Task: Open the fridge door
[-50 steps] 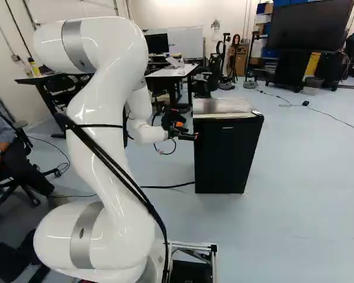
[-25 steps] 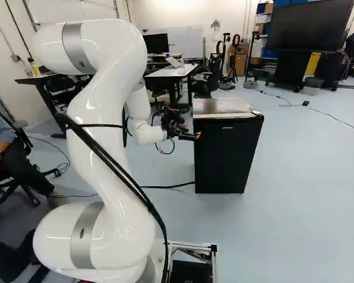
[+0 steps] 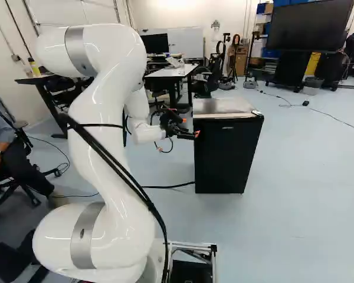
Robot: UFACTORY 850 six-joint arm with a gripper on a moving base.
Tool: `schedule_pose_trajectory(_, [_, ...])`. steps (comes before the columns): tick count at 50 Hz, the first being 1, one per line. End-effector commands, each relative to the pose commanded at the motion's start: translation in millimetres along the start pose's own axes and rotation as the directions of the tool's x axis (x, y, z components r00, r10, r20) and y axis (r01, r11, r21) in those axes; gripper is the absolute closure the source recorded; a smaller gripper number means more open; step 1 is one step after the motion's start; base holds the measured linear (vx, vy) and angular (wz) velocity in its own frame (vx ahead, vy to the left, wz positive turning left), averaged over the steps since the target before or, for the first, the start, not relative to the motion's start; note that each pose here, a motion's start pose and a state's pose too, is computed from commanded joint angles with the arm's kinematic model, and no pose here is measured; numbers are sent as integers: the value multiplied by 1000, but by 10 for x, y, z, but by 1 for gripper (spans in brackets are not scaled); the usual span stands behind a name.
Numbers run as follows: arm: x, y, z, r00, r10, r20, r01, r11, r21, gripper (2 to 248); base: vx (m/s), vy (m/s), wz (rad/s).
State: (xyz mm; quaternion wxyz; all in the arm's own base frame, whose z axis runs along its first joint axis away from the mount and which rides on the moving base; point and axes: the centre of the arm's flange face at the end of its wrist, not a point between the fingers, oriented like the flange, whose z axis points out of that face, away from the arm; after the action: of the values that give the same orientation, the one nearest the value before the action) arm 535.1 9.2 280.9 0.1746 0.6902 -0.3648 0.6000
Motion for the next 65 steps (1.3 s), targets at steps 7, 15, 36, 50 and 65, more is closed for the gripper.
schedule_pose_trajectory(7, [-9,-56,58,1000,7,-5,-7,1000,0,3,0,0,0])
schedule_pose_trajectory(15, [-14,-110,140,1000,16,-12,-16,1000,-2,3,0,0,0])
schedule_pose_trajectory(36, [3,-124,308,999,31,-25,-32,999,-19,3,0,0,0])
schedule_pose_trajectory(50, [25,-81,374,999,35,-29,-36,999,-32,3,0,0,0])
schedule_pose_trajectory(65, [45,-41,439,999,40,-34,-41,998,-45,3,0,0,0])
